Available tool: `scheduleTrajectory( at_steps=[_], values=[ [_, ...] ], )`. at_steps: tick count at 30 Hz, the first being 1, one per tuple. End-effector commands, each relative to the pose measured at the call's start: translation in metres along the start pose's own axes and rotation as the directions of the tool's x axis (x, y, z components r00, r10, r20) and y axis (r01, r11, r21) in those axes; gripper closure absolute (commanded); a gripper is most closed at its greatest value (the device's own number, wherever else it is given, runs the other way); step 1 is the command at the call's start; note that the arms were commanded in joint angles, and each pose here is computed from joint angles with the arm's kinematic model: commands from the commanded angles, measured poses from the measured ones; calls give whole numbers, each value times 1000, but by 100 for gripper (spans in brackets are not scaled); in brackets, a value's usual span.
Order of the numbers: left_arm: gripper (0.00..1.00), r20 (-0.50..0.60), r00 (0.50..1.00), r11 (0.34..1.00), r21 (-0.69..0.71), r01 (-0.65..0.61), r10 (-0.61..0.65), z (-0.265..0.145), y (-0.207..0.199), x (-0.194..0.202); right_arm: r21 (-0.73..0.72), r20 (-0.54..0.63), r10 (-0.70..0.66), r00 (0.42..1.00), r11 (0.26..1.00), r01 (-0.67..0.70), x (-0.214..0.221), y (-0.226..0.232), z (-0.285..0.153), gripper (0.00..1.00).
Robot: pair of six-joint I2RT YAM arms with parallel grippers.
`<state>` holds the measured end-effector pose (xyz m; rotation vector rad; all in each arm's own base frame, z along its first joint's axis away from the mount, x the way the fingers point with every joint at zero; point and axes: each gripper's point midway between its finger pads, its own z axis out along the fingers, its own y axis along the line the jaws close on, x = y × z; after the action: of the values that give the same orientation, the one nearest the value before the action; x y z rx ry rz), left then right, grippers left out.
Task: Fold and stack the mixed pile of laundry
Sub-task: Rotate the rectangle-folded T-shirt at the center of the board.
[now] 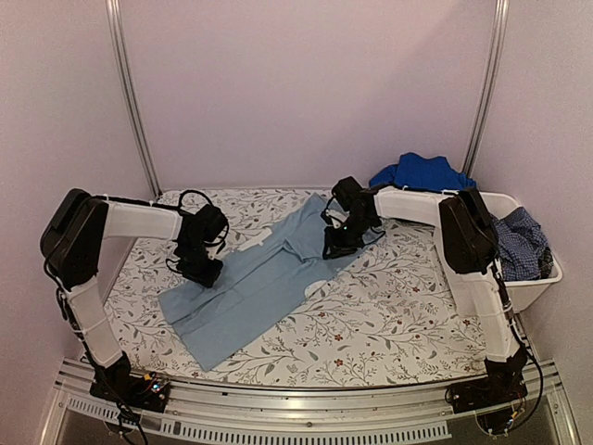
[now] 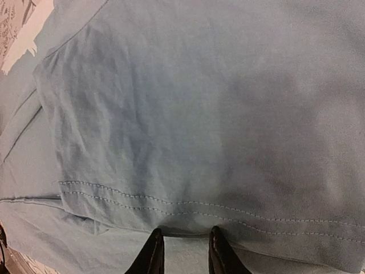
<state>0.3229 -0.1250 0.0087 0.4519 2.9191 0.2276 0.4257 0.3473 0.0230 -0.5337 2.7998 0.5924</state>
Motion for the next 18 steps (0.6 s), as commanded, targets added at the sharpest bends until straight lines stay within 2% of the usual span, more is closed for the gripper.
scheduleTrajectory(
  at_steps=[1, 5, 9, 11, 15, 18],
  values=[
    [67, -196, 980, 998, -54, 14, -24, 14, 7, 60, 75, -59, 11, 998, 997, -7, 16, -31, 23, 74],
    [65, -100, 995, 995, 96, -22, 31, -4, -31, 42, 133, -54, 9, 998, 991, -2, 10, -58, 28, 75],
    [62, -19, 976, 950, 235, -206, 216, -23, -91, 40, 195, 7, -8, 1000, 981, 6, -21, -86, 27, 76],
    [61, -23, 966, 928, 282, -242, 259, -27, -111, 47, 203, 73, -34, 997, 979, 19, -50, -88, 20, 76],
    [59, 2, 969, 916, 326, -235, 248, -41, -120, 46, 190, 168, -113, 979, 978, 80, -87, -81, 21, 76],
    [56, 107, 965, 899, 351, -262, 240, -67, -125, 27, 148, 274, -158, 949, 982, 121, -116, -62, 0, 76]
  ],
)
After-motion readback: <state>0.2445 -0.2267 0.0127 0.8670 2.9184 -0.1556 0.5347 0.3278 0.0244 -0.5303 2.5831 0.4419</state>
